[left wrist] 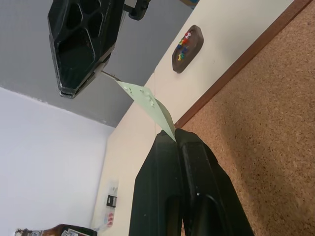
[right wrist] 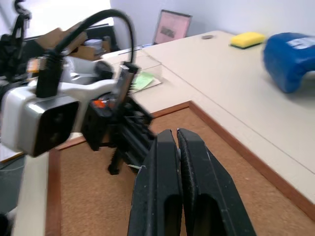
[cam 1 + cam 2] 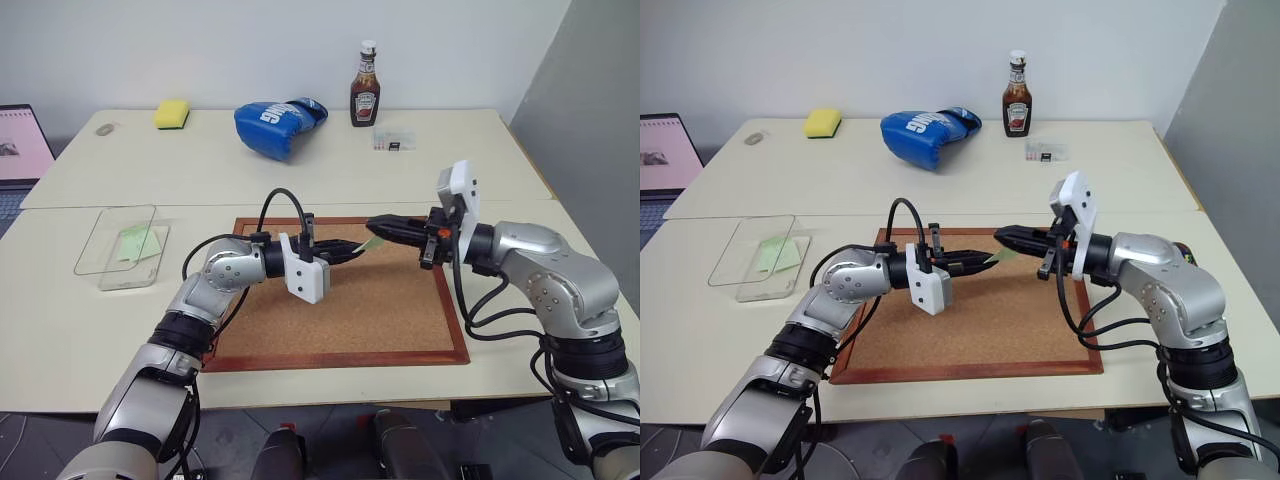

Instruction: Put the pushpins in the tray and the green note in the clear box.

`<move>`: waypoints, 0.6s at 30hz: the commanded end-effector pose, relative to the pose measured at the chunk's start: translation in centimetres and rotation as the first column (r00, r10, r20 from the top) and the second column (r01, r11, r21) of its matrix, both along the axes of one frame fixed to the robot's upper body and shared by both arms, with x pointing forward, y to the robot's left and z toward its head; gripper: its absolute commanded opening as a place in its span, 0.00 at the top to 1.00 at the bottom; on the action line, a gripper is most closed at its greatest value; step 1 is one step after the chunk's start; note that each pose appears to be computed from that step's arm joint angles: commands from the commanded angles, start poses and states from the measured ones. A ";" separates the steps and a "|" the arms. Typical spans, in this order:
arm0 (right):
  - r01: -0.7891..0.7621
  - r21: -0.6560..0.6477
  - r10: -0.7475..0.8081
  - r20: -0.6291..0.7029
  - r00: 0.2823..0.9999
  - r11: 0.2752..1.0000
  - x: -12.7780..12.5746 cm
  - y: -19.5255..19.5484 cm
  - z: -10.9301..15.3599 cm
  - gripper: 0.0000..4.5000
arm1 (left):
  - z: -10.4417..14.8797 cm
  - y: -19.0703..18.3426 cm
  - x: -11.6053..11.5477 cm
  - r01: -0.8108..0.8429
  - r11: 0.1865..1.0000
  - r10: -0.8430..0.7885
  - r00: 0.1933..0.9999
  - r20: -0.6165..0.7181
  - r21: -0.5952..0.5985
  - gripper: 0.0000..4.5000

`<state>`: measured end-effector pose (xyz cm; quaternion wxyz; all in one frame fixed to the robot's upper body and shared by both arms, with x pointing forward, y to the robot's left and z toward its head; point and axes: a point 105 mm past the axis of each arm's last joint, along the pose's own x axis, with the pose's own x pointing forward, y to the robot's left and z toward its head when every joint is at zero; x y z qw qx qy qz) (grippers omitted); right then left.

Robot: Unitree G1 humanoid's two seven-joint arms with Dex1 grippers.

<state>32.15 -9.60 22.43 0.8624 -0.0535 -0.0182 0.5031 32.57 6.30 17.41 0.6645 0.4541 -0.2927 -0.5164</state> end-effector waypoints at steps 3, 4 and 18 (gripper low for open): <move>0.300 0.000 -0.299 0.054 0.953 0.954 1.4 -6.6 0.0 1.00 | 1.4 -0.8 -0.7 -0.044 0.987 -0.005 0.955 -0.297 -0.158 0.99; 0.381 -0.020 -0.379 0.069 0.923 0.924 1.8 -8.3 -0.5 1.00 | 1.6 -1.0 -0.7 -0.064 0.981 -0.007 0.932 -0.364 -0.183 0.99; 0.886 -0.074 -0.885 -0.129 0.448 0.459 3.7 -23.0 -6.7 1.00 | 1.6 -5.6 -3.8 -0.004 0.987 -0.103 0.754 -0.649 -0.161 0.99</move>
